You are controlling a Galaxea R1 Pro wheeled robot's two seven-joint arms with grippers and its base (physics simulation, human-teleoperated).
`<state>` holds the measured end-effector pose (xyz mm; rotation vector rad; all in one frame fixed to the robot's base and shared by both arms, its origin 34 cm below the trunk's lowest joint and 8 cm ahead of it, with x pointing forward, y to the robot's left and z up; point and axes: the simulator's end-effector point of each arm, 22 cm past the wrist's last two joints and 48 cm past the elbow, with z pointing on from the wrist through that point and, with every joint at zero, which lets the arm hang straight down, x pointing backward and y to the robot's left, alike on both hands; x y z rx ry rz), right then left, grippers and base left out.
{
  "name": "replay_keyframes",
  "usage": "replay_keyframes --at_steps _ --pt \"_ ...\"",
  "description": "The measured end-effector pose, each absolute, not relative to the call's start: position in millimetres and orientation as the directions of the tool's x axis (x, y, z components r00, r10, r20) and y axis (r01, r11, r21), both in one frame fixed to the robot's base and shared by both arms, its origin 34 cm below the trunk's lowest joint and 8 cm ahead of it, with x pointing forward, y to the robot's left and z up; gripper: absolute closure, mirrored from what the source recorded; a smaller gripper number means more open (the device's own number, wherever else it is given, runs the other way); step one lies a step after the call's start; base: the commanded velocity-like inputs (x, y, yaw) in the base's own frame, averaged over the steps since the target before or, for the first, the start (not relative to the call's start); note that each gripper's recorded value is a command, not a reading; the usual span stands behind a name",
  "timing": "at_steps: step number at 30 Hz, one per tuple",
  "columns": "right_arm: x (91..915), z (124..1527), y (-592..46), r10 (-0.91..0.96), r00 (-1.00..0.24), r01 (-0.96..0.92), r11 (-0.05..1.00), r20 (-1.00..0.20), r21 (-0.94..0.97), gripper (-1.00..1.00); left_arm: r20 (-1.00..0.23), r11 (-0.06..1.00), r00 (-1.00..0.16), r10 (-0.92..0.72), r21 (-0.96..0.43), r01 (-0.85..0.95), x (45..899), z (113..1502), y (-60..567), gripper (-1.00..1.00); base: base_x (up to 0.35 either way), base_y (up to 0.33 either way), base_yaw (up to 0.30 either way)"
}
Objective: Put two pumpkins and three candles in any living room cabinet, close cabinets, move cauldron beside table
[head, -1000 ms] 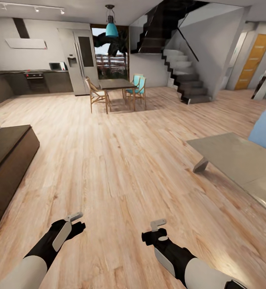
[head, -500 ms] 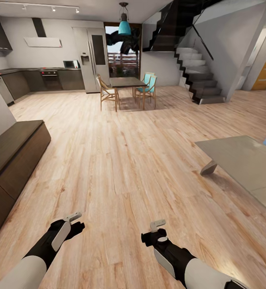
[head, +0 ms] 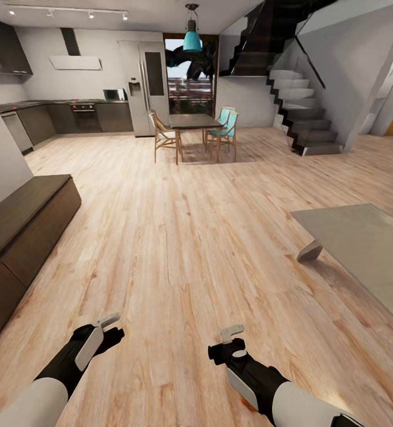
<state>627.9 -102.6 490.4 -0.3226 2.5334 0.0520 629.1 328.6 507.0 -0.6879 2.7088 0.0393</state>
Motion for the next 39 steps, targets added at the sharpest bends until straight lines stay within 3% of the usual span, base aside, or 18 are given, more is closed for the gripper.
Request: replay_keyframes --at_steps 39 --pt "635.6 498.7 -95.0 -0.209 -0.786 -0.241 0.970 -0.581 -0.023 -1.00 -0.336 0.880 -0.820 -0.462 -0.058 -0.472 629.2 507.4 329.5 -1.00 -0.003 -0.016 0.276"
